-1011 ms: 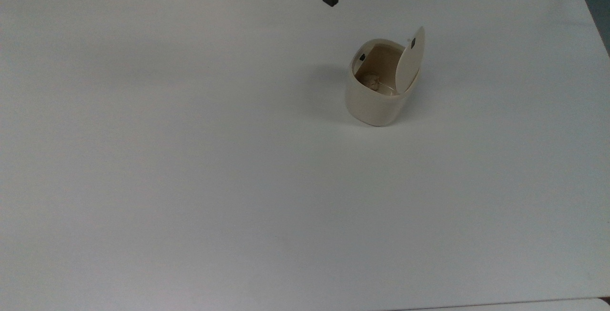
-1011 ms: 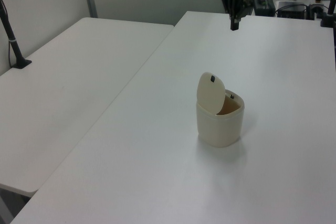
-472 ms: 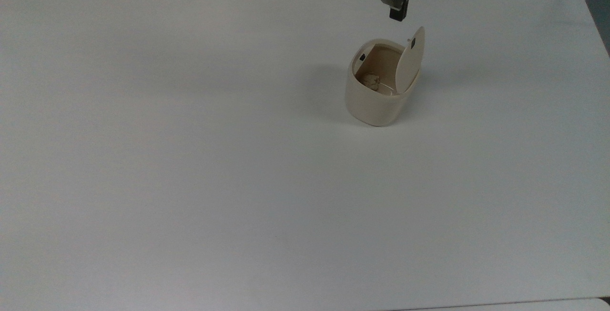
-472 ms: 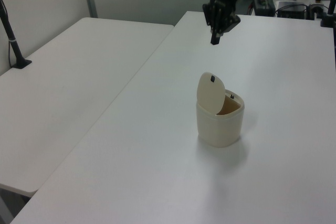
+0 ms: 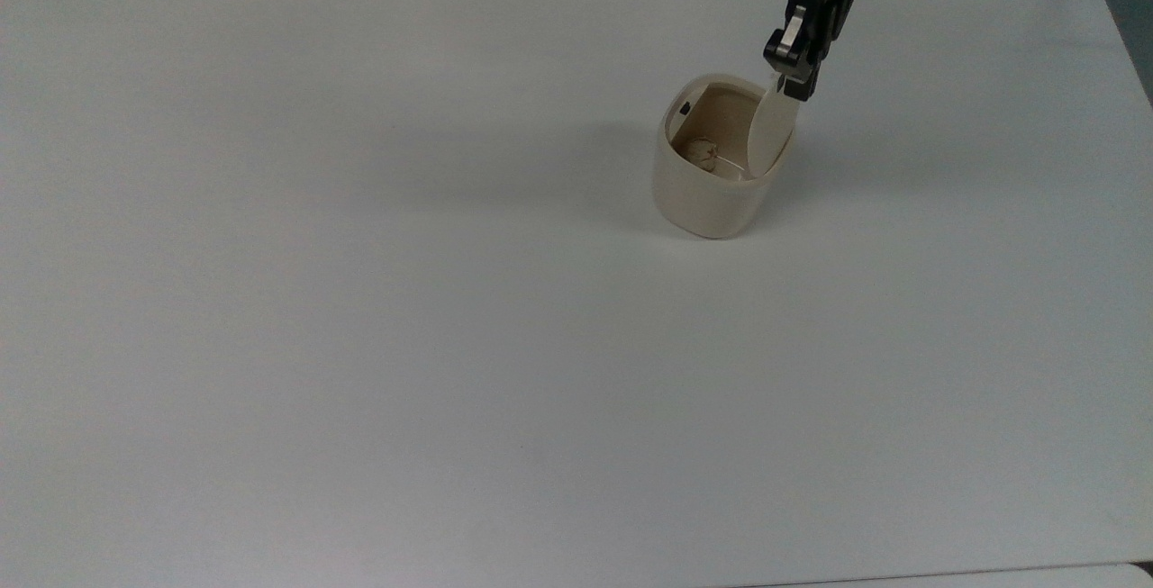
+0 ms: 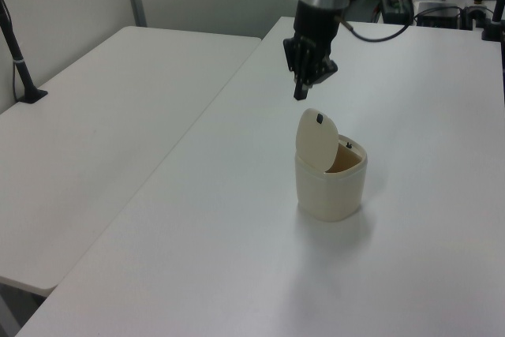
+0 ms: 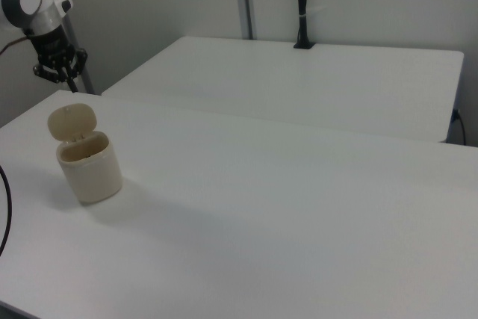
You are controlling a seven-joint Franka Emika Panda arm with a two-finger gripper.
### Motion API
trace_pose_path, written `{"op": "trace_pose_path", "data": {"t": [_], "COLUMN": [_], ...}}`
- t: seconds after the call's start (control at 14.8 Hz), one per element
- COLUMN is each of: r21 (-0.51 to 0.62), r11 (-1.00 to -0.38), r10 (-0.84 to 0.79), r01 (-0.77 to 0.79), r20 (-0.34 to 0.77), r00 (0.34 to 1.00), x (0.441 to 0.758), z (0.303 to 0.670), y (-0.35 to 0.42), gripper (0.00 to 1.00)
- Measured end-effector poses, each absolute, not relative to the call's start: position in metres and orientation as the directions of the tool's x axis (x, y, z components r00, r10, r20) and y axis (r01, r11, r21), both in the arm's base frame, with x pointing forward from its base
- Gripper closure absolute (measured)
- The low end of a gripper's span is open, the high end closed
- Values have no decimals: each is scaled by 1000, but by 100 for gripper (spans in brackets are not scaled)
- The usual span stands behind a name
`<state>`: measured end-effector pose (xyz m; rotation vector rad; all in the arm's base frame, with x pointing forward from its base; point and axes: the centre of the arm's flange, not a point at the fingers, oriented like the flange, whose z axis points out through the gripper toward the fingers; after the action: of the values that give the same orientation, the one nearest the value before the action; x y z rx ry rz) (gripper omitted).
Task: Close the trash bin
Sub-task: 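Lower the gripper onto the raised edge of the open bin lid, then push the lid down over the bin opening with the gripper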
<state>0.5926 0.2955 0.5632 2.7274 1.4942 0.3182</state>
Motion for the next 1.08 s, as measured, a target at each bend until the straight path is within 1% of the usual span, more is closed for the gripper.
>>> {"op": "trace_pose_path", "data": {"t": [0.27, 0.47, 0.61, 0.81, 1.08], "r21": [94, 85, 56, 6, -42], "r11": [-524, -511, -506, -492, -504], "r10": [850, 858, 862, 870, 862], "r01": [847, 856, 861, 870, 862], "r20": [131, 113, 66, -16, -79], "r00": [511, 501, 502, 492, 500], "x": [595, 591, 587, 579, 575], "z": [534, 524, 519, 520, 526], "y": [313, 322, 318, 302, 275], "gripper": [99, 99, 99, 99, 99]}}
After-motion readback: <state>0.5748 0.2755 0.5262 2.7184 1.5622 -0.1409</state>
